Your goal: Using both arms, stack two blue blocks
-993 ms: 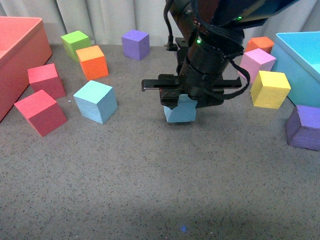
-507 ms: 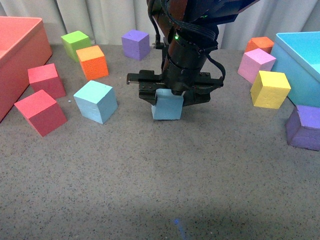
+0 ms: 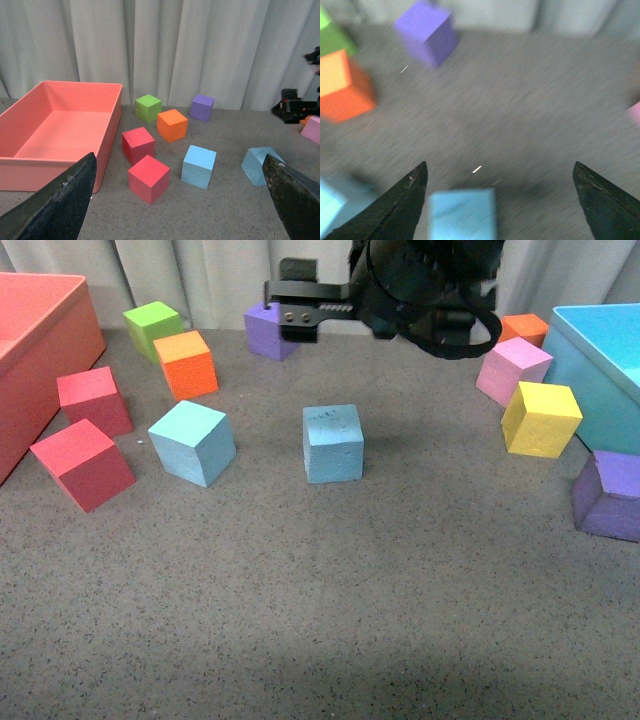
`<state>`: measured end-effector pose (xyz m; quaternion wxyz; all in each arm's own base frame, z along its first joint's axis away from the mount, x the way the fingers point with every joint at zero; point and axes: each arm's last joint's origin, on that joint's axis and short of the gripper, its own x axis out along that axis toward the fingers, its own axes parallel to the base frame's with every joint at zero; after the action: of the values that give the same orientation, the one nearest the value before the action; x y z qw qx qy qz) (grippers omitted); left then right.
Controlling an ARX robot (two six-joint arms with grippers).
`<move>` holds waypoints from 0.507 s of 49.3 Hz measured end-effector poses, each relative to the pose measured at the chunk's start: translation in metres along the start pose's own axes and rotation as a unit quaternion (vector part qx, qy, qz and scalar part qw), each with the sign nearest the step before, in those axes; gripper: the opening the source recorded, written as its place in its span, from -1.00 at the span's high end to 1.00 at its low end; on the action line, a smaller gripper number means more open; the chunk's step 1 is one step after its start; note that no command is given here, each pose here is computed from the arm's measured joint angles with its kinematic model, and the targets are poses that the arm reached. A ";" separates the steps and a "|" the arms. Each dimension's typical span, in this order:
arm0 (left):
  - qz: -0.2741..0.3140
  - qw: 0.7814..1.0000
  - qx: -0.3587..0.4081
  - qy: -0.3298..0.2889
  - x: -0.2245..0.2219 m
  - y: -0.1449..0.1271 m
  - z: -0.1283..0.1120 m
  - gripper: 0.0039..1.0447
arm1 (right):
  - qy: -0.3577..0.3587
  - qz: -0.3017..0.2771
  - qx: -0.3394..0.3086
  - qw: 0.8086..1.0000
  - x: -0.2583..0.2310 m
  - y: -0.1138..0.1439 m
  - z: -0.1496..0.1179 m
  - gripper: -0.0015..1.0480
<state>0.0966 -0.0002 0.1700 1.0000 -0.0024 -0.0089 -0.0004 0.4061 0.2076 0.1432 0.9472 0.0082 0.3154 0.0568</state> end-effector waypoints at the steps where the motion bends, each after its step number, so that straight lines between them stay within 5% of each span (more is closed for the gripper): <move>1: 0.000 1.000 0.000 0.000 0.000 0.000 0.000 -0.88 | -0.038 -0.022 -0.010 0.999 -0.003 -0.005 -0.003 -0.54; 8: 0.000 1.000 0.000 0.000 0.000 0.000 0.000 -0.88 | -0.185 -0.051 -0.022 0.981 -0.027 -0.045 -0.035 -0.17; 13: 0.000 1.000 0.000 0.000 0.000 0.000 0.000 -0.88 | -0.310 -0.051 0.002 0.949 -0.083 -0.087 -0.036 0.25; 21: -0.001 1.000 0.000 0.000 0.000 0.000 0.000 -0.88 | -0.316 -0.056 -0.005 0.947 -0.131 -0.124 -0.064 0.89; 25: -0.001 1.000 0.000 0.000 0.000 0.000 0.000 -0.88 | -0.302 -0.053 -0.011 0.952 -0.143 -0.134 -0.080 0.98</move>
<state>0.0966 -0.0002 0.1699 1.0000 -0.0024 -0.0087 -0.0010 0.2579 0.0569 0.1574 0.9999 -0.0026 0.0142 0.0046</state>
